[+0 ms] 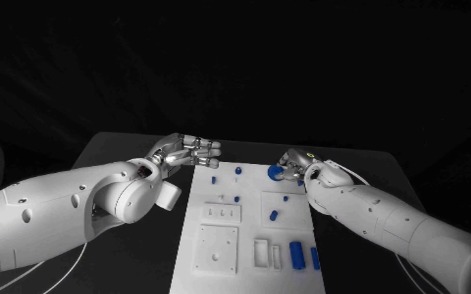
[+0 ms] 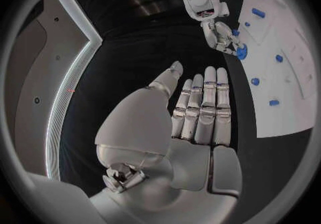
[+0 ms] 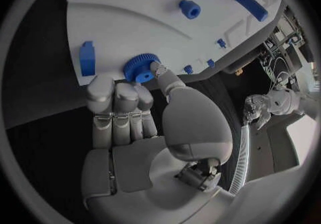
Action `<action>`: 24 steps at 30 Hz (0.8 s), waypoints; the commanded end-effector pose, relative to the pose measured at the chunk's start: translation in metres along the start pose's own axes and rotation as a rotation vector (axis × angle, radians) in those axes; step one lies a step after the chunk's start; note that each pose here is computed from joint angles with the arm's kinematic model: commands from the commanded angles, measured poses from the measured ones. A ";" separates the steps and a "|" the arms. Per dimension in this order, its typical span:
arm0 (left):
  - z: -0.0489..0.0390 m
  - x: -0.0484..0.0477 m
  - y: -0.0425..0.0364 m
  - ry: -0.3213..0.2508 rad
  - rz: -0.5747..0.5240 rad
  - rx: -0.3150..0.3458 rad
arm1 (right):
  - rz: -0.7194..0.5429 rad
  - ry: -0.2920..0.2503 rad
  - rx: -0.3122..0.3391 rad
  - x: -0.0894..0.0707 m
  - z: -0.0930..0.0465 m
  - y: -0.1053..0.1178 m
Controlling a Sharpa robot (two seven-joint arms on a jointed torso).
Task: Assemble the parts on the task board
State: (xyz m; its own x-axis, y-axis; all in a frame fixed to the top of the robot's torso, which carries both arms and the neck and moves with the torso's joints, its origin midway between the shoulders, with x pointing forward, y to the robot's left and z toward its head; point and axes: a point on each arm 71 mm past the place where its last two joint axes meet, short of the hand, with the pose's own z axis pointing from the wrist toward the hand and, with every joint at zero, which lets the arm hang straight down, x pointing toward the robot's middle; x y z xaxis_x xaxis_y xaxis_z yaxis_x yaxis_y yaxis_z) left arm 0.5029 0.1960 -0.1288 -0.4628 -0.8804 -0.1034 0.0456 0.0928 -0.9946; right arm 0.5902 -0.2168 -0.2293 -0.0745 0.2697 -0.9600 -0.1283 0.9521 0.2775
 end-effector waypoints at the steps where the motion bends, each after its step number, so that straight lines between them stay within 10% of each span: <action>1: 0.0004 0.0022 -0.0012 0.019 -0.001 0.008 | -0.072 -0.009 -0.025 0.005 -0.002 0.005; 24: -0.0036 -0.0004 -0.0014 0.010 -0.001 0.007 | -0.088 -0.229 -0.213 -0.016 -0.022 0.075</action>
State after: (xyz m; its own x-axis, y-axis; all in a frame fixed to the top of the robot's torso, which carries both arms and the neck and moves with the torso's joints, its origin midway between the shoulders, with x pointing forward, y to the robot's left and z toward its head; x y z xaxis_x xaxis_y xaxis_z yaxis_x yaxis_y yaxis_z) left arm 0.5009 0.2000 -0.1285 -0.4597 -0.8820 -0.1034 0.0447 0.0933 -0.9946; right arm 0.5615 -0.1544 -0.1965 0.1090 0.2435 -0.9638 -0.3321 0.9228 0.1956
